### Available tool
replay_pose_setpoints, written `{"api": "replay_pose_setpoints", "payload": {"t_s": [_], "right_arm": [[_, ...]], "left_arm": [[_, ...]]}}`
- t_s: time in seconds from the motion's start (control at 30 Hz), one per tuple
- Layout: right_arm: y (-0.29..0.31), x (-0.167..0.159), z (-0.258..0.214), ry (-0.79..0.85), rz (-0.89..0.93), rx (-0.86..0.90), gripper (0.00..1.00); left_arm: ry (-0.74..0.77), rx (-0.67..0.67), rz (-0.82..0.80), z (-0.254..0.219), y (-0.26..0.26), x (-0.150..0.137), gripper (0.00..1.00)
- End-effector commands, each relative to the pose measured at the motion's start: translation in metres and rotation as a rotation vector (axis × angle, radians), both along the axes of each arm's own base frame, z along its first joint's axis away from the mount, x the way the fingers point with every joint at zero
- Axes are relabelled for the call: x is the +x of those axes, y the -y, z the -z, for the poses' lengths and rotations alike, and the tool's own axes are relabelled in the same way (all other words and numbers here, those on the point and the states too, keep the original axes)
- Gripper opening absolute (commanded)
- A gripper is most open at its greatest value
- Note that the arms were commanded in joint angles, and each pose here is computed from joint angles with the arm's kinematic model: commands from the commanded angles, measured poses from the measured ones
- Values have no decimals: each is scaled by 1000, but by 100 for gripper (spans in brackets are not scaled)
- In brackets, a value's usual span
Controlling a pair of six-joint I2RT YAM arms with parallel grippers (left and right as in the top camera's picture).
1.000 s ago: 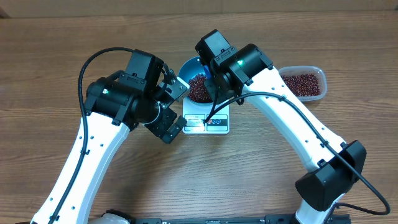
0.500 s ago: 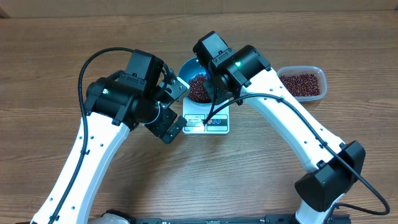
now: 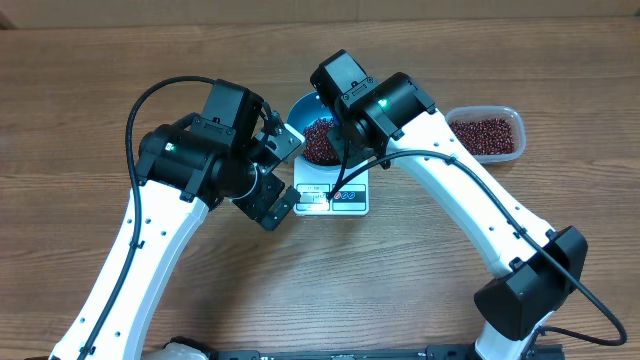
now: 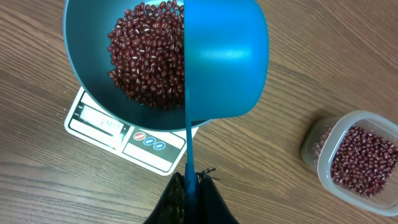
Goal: Scoop item into bowl and weigh 150g on scale
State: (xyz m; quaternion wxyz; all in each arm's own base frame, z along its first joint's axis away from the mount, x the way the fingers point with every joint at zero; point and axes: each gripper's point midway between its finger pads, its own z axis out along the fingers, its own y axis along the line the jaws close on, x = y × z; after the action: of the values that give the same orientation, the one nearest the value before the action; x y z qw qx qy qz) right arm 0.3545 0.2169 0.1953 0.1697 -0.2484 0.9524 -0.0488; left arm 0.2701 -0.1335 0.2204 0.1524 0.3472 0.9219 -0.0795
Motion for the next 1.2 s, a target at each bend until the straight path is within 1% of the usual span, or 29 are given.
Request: {"api": "replay_pose_setpoints", "payload": {"t_s": [0.0,0.43,0.77,1.17], "right_arm": [[-2,1,-26,66,4,40,4],[-2,2,-26,68,5,37,4],[-1,2,-29,105,2,-10,4],[-2,3,-29,108,2,-8,4]], "left_arm": [[11,-12,21,-3,0,-2,99],[11,-12,21,-3,0,-2,100],[11,-12,21,-3,0,-2,100],[11,-12,21,-3,0,-2,99]]}}
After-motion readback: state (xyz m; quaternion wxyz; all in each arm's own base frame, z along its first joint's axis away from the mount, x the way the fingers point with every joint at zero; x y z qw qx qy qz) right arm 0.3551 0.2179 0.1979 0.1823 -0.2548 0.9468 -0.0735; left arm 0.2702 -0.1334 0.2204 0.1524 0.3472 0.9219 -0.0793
